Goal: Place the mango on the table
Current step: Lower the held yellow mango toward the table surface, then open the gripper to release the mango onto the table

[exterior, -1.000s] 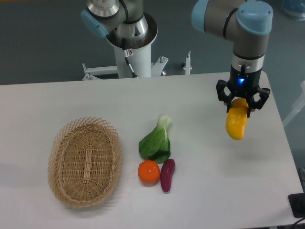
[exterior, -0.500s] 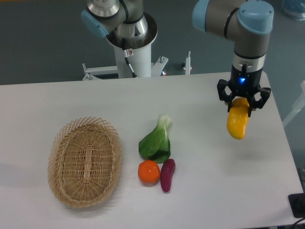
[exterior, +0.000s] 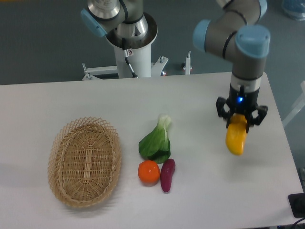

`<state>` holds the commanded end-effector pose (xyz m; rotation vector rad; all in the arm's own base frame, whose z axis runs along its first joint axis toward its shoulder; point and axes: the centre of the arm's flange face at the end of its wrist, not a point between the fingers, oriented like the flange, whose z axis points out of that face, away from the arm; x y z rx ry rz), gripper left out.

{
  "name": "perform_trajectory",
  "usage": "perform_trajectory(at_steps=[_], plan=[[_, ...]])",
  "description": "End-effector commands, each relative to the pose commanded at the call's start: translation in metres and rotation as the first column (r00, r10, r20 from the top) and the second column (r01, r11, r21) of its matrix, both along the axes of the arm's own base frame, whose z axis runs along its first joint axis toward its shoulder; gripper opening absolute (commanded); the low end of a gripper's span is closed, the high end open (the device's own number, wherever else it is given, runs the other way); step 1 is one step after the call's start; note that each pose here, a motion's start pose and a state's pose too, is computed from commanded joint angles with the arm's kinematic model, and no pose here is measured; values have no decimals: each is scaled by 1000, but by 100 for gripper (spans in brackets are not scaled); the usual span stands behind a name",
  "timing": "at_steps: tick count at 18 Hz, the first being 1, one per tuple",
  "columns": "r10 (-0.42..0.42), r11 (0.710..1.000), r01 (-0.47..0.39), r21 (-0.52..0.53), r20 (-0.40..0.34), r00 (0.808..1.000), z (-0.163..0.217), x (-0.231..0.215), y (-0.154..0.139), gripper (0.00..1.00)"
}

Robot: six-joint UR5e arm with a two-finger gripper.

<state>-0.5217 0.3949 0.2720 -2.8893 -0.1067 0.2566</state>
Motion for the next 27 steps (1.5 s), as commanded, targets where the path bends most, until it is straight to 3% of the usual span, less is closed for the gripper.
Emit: perform_trajectory(at_steps=[6, 15, 17, 19, 20, 25, 27], plan=[[16, 1000, -14, -24, 82, 997, -54, 3, 26, 49], [41, 999, -38, -33, 113, 993, -68, 14, 32, 55], [37, 999, -33, -33, 112, 993, -68, 15, 33, 68], [34, 999, -31, -29, 104, 994, -64, 11, 33, 95], [35, 999, -33, -29, 102, 994, -63, 10, 33, 100], [36, 999, -34, -23, 81, 996, -53, 6, 35, 100], [33, 999, -33, -8, 40, 999, -31, -2, 38, 100]])
